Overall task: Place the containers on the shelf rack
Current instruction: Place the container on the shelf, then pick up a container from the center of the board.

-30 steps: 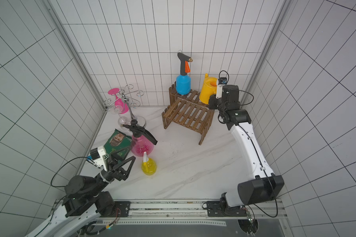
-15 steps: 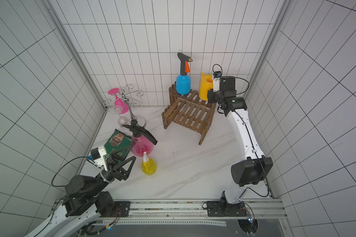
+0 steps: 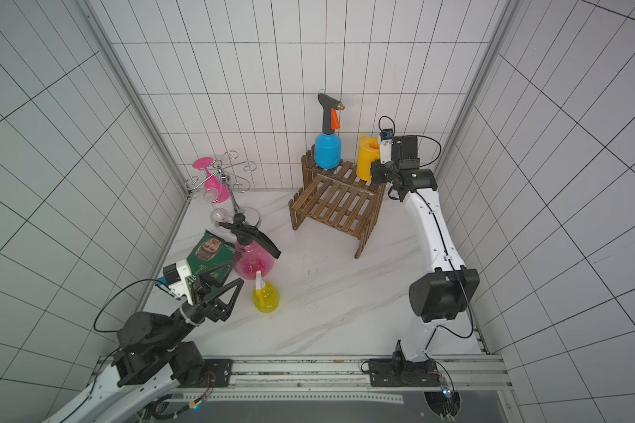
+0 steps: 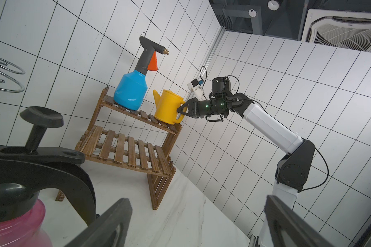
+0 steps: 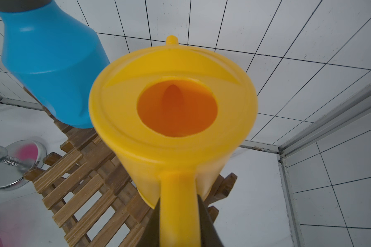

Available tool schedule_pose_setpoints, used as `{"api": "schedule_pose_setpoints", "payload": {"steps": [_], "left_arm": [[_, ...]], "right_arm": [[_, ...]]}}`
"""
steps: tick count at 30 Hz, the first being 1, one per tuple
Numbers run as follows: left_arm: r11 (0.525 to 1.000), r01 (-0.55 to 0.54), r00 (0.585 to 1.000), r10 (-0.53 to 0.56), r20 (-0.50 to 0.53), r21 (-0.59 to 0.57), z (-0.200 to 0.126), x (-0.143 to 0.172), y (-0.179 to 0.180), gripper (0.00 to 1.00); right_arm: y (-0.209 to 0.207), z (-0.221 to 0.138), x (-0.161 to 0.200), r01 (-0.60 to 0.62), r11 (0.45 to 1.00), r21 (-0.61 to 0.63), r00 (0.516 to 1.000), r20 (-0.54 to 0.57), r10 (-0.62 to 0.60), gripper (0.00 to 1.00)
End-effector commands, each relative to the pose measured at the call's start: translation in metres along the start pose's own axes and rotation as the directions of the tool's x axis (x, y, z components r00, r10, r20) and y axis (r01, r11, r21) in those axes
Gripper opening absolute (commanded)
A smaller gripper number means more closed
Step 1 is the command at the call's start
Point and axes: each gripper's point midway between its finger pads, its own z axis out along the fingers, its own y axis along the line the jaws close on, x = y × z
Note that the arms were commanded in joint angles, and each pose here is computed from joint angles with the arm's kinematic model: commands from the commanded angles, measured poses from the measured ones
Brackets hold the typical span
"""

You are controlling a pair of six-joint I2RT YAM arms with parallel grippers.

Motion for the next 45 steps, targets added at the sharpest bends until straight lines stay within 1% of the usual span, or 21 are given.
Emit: {"api": "schedule_pose_setpoints", "payload": {"steps": [1, 4, 8, 14, 19, 23, 27, 29, 30, 32, 34, 35, 37, 38, 40, 41, 43, 45], "left_arm": [[1.000, -0.016, 1.000, 0.016, -0.007, -0.013, 0.000, 0.002, 0.003, 0.98], [1.000, -0.014, 1.000, 0.014, -0.007, -0.011, 0.000, 0.002, 0.002, 0.98], [1.000, -0.012, 1.000, 0.012, -0.007, -0.008, 0.000, 0.002, 0.002, 0.98], [1.000, -0.011, 1.000, 0.011, -0.007, -0.005, 0.000, 0.002, 0.001, 0.98], [1.000, -0.011, 1.000, 0.011, -0.005, -0.005, 0.000, 0.002, 0.001, 0.98], [1.000, -0.010, 1.000, 0.010, -0.008, -0.006, 0.000, 0.003, 0.002, 0.98], [1.000, -0.009, 1.000, 0.009, -0.014, -0.015, 0.002, 0.005, 0.004, 0.98], [1.000, -0.011, 1.000, 0.011, -0.016, -0.020, 0.003, 0.006, 0.005, 0.98], [1.000, -0.012, 1.000, 0.012, -0.017, -0.027, 0.004, 0.007, 0.007, 0.98], [0.999, -0.011, 1.000, 0.010, -0.021, -0.041, 0.006, 0.009, 0.010, 0.99], [0.999, -0.006, 1.000, 0.004, -0.023, -0.054, 0.009, 0.010, 0.013, 0.99], [0.998, 0.001, 1.000, -0.002, -0.019, -0.058, 0.011, 0.011, 0.015, 0.99], [0.998, 0.022, 1.000, -0.022, -0.005, -0.059, 0.014, 0.011, 0.018, 0.99], [0.998, 0.037, 0.999, -0.037, 0.005, -0.056, 0.016, 0.010, 0.019, 0.99], [0.996, 0.070, 0.997, -0.068, 0.025, -0.057, 0.020, 0.006, 0.024, 0.99], [0.994, 0.088, 0.996, -0.086, 0.031, -0.062, 0.023, 0.005, 0.028, 0.99], [0.988, 0.143, 0.989, -0.140, 0.044, -0.059, 0.027, 0.000, 0.032, 0.99], [0.980, 0.188, 0.981, -0.184, 0.056, -0.070, 0.032, -0.004, 0.042, 0.99]], "right_arm": [[0.004, -0.007, -0.004, -0.002, 0.999, -0.039, 1.000, 0.026, 0.003, 0.22], [0.007, -0.013, -0.004, -0.006, 0.999, -0.051, 0.999, 0.038, 0.008, 0.23], [0.008, -0.018, 0.000, -0.011, 0.998, -0.055, 0.999, 0.040, 0.013, 0.28], [0.008, -0.023, 0.000, -0.020, 0.998, -0.055, 0.999, 0.045, 0.023, 0.51], [0.007, -0.041, -0.003, -0.030, 0.999, -0.045, 0.997, 0.068, 0.033, 0.69], [0.010, -0.071, -0.003, -0.051, 0.997, -0.049, 0.991, 0.121, 0.057, 0.80], [0.018, -0.109, 0.002, -0.074, 0.994, -0.081, 0.975, 0.202, 0.090, 0.84], [0.025, -0.126, 0.011, -0.086, 0.989, -0.122, 0.964, 0.241, 0.114, 0.84], [0.032, -0.140, 0.011, -0.083, 0.984, -0.158, 0.951, 0.282, 0.125, 0.85], [0.048, -0.155, 0.021, -0.069, 0.966, -0.248, 0.933, 0.326, 0.150, 0.87], [0.071, -0.176, 0.028, -0.022, 0.929, -0.370, 0.906, 0.386, 0.175, 0.90], [0.083, -0.185, 0.029, 0.008, 0.899, -0.439, 0.887, 0.417, 0.196, 0.90], [0.112, -0.194, 0.048, 0.054, 0.795, -0.604, 0.876, 0.411, 0.253, 0.93], [0.128, -0.204, 0.051, 0.120, 0.731, -0.672, 0.856, 0.443, 0.267, 0.95], [0.154, -0.212, 0.063, 0.186, 0.642, -0.743, 0.850, 0.450, 0.275, 1.00], [0.170, -0.213, 0.073, 0.229, 0.606, -0.762, 0.856, 0.454, 0.248, 0.99], [0.212, -0.209, 0.107, 0.328, 0.524, -0.787, 0.889, 0.444, 0.111, 0.99], [0.246, -0.200, 0.137, 0.385, 0.470, -0.794, 0.905, 0.424, -0.025, 0.99]]}}
